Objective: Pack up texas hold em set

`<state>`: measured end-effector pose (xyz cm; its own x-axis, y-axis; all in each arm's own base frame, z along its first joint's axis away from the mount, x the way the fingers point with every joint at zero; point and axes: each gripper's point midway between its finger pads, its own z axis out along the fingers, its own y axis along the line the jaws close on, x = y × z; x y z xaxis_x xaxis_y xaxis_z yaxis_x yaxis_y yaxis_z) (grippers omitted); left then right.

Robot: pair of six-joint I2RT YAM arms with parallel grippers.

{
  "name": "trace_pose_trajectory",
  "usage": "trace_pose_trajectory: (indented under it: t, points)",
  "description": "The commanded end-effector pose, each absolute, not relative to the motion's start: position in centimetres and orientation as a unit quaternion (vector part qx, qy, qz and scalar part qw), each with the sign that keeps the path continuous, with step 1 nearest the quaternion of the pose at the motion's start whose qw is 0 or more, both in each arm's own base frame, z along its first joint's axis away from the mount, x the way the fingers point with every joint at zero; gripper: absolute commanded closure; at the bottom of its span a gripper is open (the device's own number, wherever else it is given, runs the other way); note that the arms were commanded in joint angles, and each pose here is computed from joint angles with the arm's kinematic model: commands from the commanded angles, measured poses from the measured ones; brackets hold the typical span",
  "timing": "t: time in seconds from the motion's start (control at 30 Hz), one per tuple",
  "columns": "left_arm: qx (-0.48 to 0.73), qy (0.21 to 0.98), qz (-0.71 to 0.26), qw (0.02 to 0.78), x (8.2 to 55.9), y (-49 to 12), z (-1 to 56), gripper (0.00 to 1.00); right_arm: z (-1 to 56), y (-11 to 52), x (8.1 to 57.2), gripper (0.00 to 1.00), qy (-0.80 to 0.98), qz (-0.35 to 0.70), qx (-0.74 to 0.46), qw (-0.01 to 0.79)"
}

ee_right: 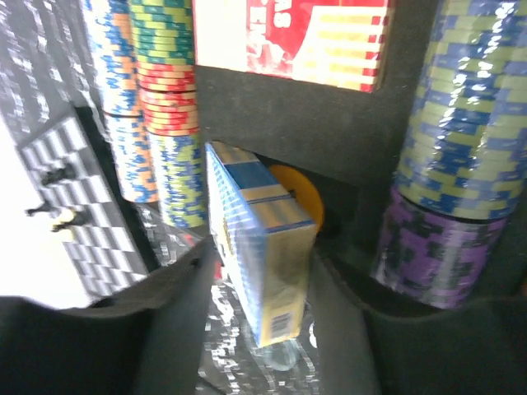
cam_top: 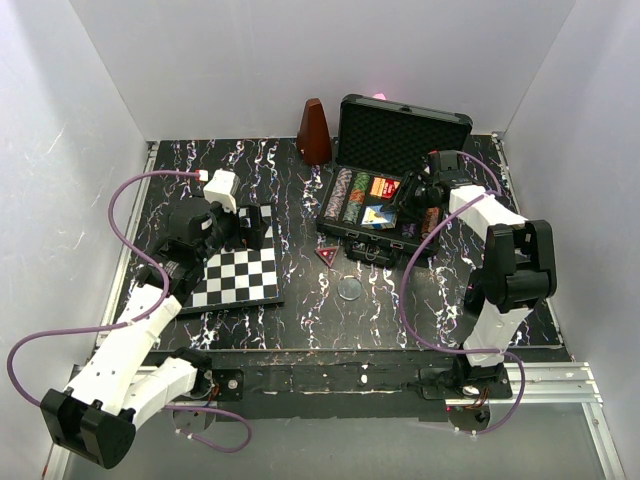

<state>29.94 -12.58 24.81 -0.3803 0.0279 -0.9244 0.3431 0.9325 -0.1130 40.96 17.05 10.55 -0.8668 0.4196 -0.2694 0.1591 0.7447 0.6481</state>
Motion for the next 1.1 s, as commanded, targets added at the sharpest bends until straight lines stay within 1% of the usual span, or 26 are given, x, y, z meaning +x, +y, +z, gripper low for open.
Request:
trace_pose_trajectory:
  t: [0.0, 0.03, 0.1, 0.2, 0.33, 0.43, 0.5, 0.67, 0.9, 1.07]
  points:
    - [0.116, 0.811, -0.141, 0.555, 30.1, -12.5, 26.0, 0.02, 11.3, 15.2, 41.2, 0.35, 0.924, 0.257, 0.139, 0.247]
    - [0.117, 0.811, -0.142, 0.555, 30.1, -12.5, 26.0, 0.02, 11.6, 15.0, 41.1, 0.31, 0.924, 0.255, 0.135, 0.251]
    - [0.117, 0.812, -0.143, 0.554, 30.1, -12.6, 26.0, 0.02, 12.0, 14.6, 41.0, 0.27, 0.926, 0.244, 0.133, 0.257]
    - [0.117, 0.811, -0.143, 0.555, 30.1, -12.6, 26.0, 0.02, 12.4, 13.9, 40.7, 0.26, 0.928, 0.225, 0.134, 0.265]
    - [0.117, 0.813, -0.143, 0.552, 30.1, -12.6, 25.9, 0.02, 12.9, 13.4, 40.4, 0.33, 0.928, 0.206, 0.134, 0.282]
    - [0.118, 0.813, -0.146, 0.552, 30.1, -12.7, 25.9, 0.02, 12.7, 13.6, 40.2, 0.44, 0.930, 0.204, 0.132, 0.275]
    - [0.118, 0.813, -0.146, 0.552, 30.1, -12.7, 25.9, 0.02, 12.2, 13.9, 40.0, 0.48, 0.934, 0.199, 0.128, 0.267]
    - [0.118, 0.814, -0.145, 0.550, 30.2, -12.8, 25.8, 0.02, 11.5, 14.6, 39.9, 0.49, 0.941, 0.184, 0.114, 0.258]
    - [0.117, 0.815, -0.146, 0.549, 30.2, -12.7, 25.7, 0.02, 10.1, 14.8, 39.9, 0.58, 0.949, 0.166, 0.117, 0.242]
    - [0.118, 0.815, -0.146, 0.549, 30.2, -12.7, 25.7, 0.02, 9.6, 15.2, 40.0, 0.64, 0.949, 0.173, 0.116, 0.237]
